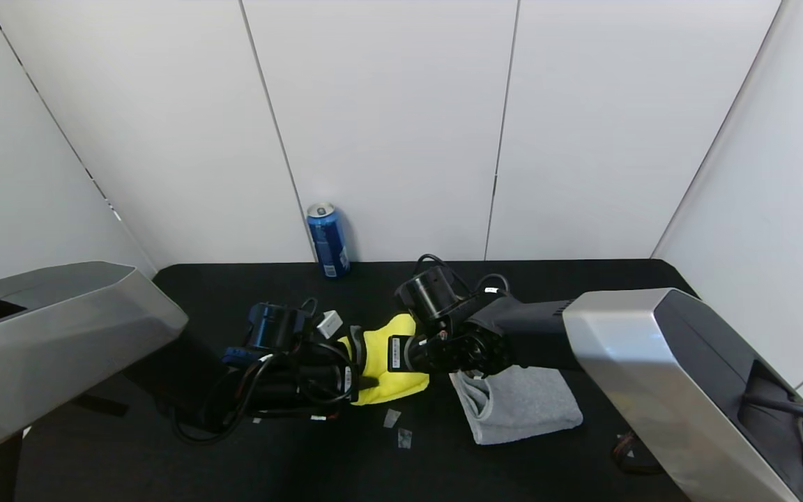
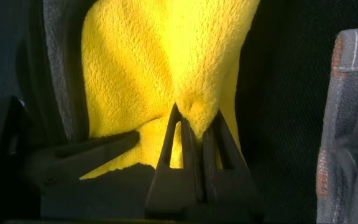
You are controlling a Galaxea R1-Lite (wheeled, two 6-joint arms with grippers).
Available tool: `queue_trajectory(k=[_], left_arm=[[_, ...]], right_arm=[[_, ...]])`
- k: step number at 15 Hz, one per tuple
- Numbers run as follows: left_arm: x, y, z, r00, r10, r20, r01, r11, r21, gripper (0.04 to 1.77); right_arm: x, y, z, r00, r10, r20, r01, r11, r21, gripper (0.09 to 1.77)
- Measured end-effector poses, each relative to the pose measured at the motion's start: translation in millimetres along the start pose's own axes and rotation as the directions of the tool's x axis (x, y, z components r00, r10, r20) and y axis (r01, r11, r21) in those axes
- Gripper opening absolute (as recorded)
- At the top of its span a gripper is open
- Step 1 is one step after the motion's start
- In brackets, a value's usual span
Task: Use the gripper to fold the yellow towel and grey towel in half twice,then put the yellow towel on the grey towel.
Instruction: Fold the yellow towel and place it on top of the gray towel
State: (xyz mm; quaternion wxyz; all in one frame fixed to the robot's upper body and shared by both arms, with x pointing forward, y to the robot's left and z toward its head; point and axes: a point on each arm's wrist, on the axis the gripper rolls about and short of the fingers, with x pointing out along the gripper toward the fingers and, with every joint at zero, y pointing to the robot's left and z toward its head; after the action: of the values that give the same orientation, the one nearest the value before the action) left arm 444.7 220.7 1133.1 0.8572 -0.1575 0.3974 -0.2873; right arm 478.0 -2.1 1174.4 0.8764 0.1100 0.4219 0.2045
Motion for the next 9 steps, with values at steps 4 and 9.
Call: queue_trajectory(k=[4, 9], left_arm=[[-3.4, -2.0, 0.7, 1.0, -0.001, 0.004, 0.001, 1.0, 0.001, 0.2], [-11.3, -9.7, 5.4, 0.998, 0.055, 0.038, -0.055, 0.998, 0.012, 0.2]], right_arm=[[-3.3, 0.5, 2.0, 1.0, 0.0, 0.003, 0.0, 1.0, 0.002, 0.14], [-17.4, 3.5, 9.1, 1.0, 0.001, 0.014, -0.001, 1.0, 0.004, 0.14]])
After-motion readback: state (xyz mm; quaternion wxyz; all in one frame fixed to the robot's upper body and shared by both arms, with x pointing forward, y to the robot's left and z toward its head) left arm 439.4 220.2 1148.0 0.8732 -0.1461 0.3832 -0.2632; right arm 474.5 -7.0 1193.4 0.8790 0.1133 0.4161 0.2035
